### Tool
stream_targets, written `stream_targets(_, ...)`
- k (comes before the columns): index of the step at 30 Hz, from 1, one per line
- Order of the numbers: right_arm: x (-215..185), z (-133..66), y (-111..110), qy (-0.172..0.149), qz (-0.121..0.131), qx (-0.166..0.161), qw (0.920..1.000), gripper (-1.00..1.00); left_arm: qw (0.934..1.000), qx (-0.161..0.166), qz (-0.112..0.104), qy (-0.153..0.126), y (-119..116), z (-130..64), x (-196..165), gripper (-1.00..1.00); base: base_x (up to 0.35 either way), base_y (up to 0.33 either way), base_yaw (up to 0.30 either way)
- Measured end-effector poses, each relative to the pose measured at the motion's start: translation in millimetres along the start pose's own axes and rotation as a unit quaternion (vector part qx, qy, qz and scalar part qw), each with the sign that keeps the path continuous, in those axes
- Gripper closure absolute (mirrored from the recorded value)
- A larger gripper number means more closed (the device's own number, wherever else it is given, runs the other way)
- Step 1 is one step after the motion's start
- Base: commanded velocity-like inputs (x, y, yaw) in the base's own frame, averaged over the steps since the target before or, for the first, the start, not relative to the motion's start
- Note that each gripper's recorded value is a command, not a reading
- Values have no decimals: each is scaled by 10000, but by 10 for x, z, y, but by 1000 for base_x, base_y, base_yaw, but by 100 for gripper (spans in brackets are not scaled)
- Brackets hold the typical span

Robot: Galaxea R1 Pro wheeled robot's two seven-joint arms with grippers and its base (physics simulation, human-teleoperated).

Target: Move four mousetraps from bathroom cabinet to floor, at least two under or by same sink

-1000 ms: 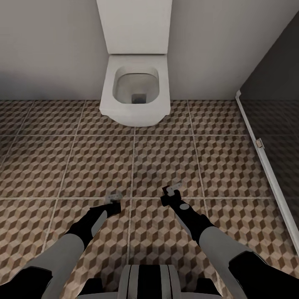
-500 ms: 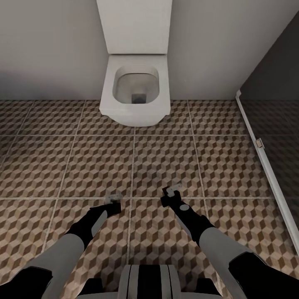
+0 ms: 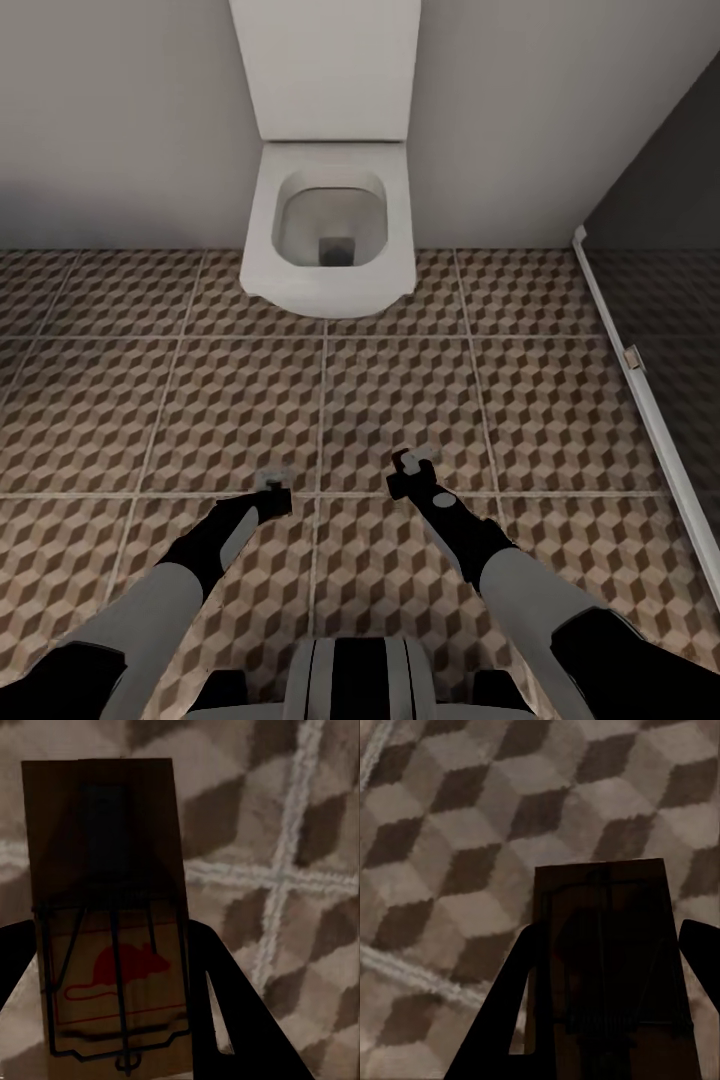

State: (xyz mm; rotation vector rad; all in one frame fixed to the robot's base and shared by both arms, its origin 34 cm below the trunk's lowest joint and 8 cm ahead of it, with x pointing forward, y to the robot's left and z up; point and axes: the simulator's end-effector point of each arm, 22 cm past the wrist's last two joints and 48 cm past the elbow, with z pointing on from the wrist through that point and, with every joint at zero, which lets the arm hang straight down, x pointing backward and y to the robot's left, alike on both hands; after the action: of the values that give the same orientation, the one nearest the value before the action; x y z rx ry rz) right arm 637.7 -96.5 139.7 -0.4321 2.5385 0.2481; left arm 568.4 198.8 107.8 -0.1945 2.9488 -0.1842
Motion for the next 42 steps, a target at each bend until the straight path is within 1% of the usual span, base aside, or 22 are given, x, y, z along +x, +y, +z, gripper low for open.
stream_targets(12,2,-1,1,1,0,-1,10000,100,10000,0,-1,1,0,0,0,100,314,138,0)
stream_targets(16,83,-17,29,51,16,-16,10000,100,10000,0,0,0,0,0,0,100,307,141,0)
stream_targets(21,170,-26,35,126,44,-8,9999,100,10000,9,5,-1,-10,3,2,100,117,45,0)
stream_targets(24,335,-40,24,299,61,6,9995,100,10000,65,8,-4,-95,6,6,100,22,8,0)
stream_targets(26,453,-53,14,426,94,23,9990,100,9999,132,4,-16,-196,7,8,100,8,3,0)
stream_targets(29,551,-65,-27,529,230,83,9983,100,9998,217,6,-20,-325,8,17,100,4,1,0)
stream_targets(32,588,-72,-71,567,382,146,9976,100,9996,289,39,-13,-442,7,33,100,1,0,0)
stream_targets(35,614,-76,-87,598,441,170,9971,100,9995,313,57,-11,-482,6,38,100,0,0,0)
stream_targets(42,641,-81,-111,622,463,191,9968,100,9995,324,61,-5,-500,7,45,100,0,0,0)
